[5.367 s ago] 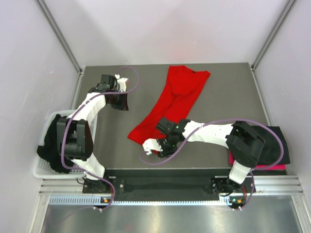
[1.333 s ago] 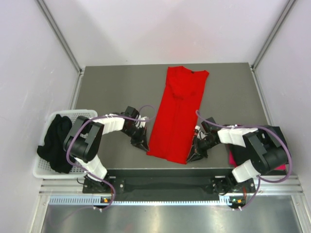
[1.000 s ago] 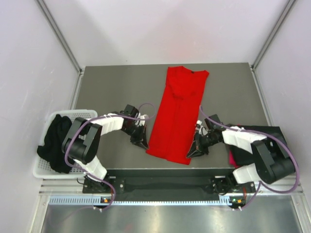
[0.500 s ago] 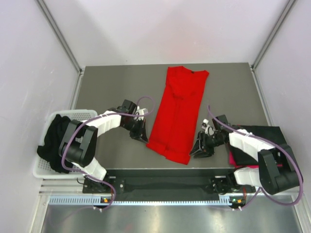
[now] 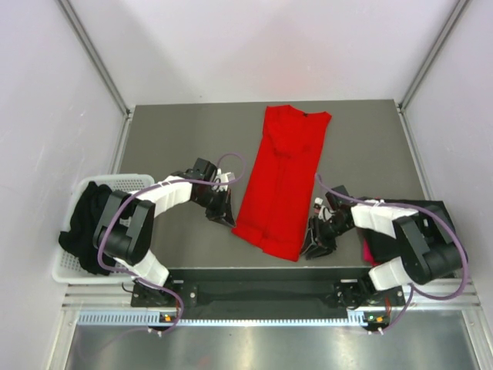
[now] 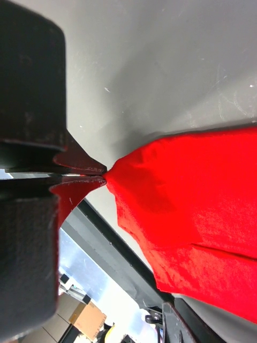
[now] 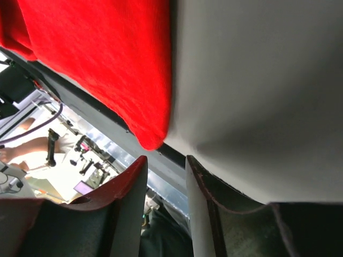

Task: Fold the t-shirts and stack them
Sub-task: Fold the tshirt

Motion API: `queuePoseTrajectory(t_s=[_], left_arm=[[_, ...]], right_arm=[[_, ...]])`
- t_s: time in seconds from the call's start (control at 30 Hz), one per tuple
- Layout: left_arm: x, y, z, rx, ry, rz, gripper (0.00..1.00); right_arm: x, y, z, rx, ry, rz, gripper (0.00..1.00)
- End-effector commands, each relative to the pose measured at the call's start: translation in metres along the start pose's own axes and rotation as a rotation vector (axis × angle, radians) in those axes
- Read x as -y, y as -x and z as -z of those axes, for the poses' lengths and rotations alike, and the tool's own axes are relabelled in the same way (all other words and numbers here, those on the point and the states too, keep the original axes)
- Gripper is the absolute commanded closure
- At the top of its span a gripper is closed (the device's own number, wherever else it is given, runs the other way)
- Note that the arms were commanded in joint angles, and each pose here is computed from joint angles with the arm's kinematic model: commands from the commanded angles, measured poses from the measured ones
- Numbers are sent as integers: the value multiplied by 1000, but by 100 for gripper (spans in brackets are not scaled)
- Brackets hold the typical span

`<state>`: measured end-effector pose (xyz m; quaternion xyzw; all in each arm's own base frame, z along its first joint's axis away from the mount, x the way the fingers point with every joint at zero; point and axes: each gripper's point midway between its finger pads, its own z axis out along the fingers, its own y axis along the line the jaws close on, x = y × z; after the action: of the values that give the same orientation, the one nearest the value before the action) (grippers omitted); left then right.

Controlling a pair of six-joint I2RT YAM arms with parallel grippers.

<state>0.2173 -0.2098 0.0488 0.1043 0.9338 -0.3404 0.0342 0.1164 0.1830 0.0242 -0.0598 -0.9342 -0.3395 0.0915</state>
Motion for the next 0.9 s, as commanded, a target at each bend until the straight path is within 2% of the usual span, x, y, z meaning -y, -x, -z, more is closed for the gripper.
queuePoseTrajectory(t_s=[0.0, 0.2, 0.3, 0.6, 0.77, 0.87], left_arm=[[7, 5, 1, 10, -39, -25, 100], [8, 5, 2, 7, -43, -23, 100], [8, 5, 2, 12, -41, -28, 100], [7, 8, 4, 19, -33, -35, 100], [8, 13, 3, 21, -33, -36, 100], [8, 15, 4, 28, -31, -40, 100]], right_arm=[[-16, 17, -2, 27, 9, 52, 64], [-22, 20, -8, -8, -6, 74, 65], [-22, 20, -13, -30, -28, 90, 69], [-20, -1, -17, -81, -34, 96, 69], [-24, 1, -20, -81, -23, 114, 76], [-31, 5, -23, -92, -15, 145, 87]])
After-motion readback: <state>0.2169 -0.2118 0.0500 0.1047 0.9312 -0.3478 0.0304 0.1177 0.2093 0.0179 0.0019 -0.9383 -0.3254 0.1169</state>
